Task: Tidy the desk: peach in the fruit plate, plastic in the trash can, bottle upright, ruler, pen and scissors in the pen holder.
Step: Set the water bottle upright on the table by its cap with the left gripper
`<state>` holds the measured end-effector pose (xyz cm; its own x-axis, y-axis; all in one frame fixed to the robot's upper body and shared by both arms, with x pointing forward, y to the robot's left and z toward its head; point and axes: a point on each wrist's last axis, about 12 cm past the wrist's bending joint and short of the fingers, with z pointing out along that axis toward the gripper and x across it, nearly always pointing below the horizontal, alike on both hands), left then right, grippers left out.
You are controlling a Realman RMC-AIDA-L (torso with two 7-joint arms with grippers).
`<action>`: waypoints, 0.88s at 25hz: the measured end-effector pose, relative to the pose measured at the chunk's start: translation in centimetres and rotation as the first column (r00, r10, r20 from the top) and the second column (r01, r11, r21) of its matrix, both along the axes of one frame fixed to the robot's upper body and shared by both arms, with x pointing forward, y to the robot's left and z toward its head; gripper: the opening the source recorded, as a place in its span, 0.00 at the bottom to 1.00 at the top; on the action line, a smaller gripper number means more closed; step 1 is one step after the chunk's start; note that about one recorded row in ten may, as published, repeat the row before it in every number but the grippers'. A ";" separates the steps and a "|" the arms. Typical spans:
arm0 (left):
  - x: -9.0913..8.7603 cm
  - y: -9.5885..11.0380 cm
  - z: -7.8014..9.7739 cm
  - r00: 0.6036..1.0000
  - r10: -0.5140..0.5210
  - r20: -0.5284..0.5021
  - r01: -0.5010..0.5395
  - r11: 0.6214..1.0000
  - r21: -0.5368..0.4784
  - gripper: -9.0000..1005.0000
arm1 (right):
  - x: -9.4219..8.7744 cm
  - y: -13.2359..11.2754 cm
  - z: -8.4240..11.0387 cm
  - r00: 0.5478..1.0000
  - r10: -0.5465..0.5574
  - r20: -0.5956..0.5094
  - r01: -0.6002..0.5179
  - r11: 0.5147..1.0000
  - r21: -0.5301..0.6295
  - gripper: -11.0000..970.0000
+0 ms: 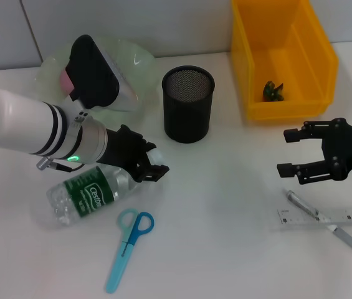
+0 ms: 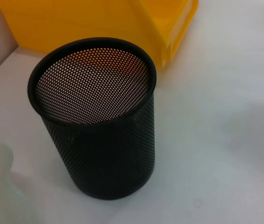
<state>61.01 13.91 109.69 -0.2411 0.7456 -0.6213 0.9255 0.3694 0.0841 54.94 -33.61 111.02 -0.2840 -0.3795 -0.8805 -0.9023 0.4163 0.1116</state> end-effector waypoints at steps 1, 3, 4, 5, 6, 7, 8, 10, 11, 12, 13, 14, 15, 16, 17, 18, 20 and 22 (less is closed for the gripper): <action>0.0 0.0 0.0 1.000 0.001 0.003 -0.001 1.000 0.002 0.55 | 0.0 0.0 0.0 1.000 0.000 0.000 0.000 1.000 0.000 0.85; 0.0 0.0 -0.1 1.000 0.000 0.005 0.000 1.000 0.003 0.54 | 0.0 0.0 0.0 1.000 0.000 0.000 0.000 1.000 0.000 0.85; 0.0 -0.1 -0.1 1.000 -0.001 0.007 0.001 1.000 0.005 0.54 | 0.0 0.0 0.0 1.000 0.000 0.000 0.000 1.000 0.000 0.85; 0.0 -0.1 -0.1 1.000 -0.003 0.010 0.003 1.000 0.007 0.54 | 0.0 0.0 0.0 1.000 0.000 0.001 0.000 1.000 0.000 0.85; -0.1 -0.2 -0.2 1.000 -0.012 0.013 0.011 1.000 0.013 0.54 | 0.1 0.1 0.1 1.000 0.001 0.003 -0.001 1.000 0.000 0.85; -0.1 -0.2 -0.2 1.000 -0.012 0.013 0.011 1.000 0.013 0.54 | 0.1 0.1 0.1 1.000 0.001 0.003 -0.001 1.000 0.000 0.85; -0.1 -0.2 -0.2 1.000 -0.018 0.015 0.017 1.000 0.016 0.54 | 0.1 0.1 0.1 1.000 0.001 0.003 -0.001 1.000 0.000 0.85; -0.2 -0.4 -0.2 0.999 -0.026 0.020 0.026 0.999 0.020 0.51 | 0.2 0.1 0.1 1.000 0.001 0.004 -0.001 1.000 -0.001 0.85; -0.1 -0.5 -0.1 0.999 -0.029 0.022 0.029 0.999 0.020 0.50 | 0.2 0.1 0.1 1.000 0.001 0.004 -0.001 1.000 -0.001 0.85; -0.1 -0.5 -0.1 0.999 -0.032 0.023 0.032 0.999 0.021 0.49 | 0.2 0.1 0.1 1.000 0.001 0.004 -0.001 1.000 -0.001 0.85; -0.1 -0.6 0.0 0.999 -0.036 0.025 0.036 0.999 0.023 0.47 | 0.2 0.1 0.2 1.000 0.001 0.005 -0.001 1.000 -0.002 0.85; -0.1 -0.6 0.0 0.999 -0.038 0.026 0.038 0.999 0.024 0.46 | 0.3 0.1 0.1 1.000 0.001 0.005 -0.001 1.000 -0.002 0.85; -0.1 -0.6 0.0 0.999 -0.041 0.028 0.041 0.999 0.025 0.44 | 0.3 0.1 0.1 1.000 0.001 0.005 -0.001 1.000 -0.004 0.85; -0.1 -0.6 0.0 0.999 -0.043 0.030 0.043 0.999 0.026 0.43 | 0.3 0.2 0.0 1.000 0.000 0.002 0.000 1.000 -0.010 0.85; -0.1 -0.7 0.0 0.998 -0.047 0.032 0.046 0.999 0.025 0.43 | 0.3 0.2 0.0 1.000 0.000 0.002 0.000 1.000 -0.010 0.85; -0.1 -0.7 0.1 0.998 -0.050 0.032 0.050 0.998 0.023 0.43 | 0.3 0.2 0.0 1.000 -0.001 0.001 0.002 1.000 -0.012 0.85; -0.1 -0.8 0.1 0.998 -0.053 0.031 0.052 0.998 0.023 0.43 | 0.3 0.2 0.0 1.000 -0.002 0.000 0.002 1.000 -0.014 0.85; -0.1 -0.8 0.1 0.998 -0.054 0.031 0.054 0.998 0.023 0.43 | 0.4 0.2 0.0 1.000 -0.002 0.000 0.002 1.000 -0.015 0.85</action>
<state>60.91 13.13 109.84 -0.1806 0.7705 -0.6114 0.9407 0.3168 0.1214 55.31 -33.41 111.03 -0.2845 -0.3917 -0.8750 -0.9016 0.4196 0.1053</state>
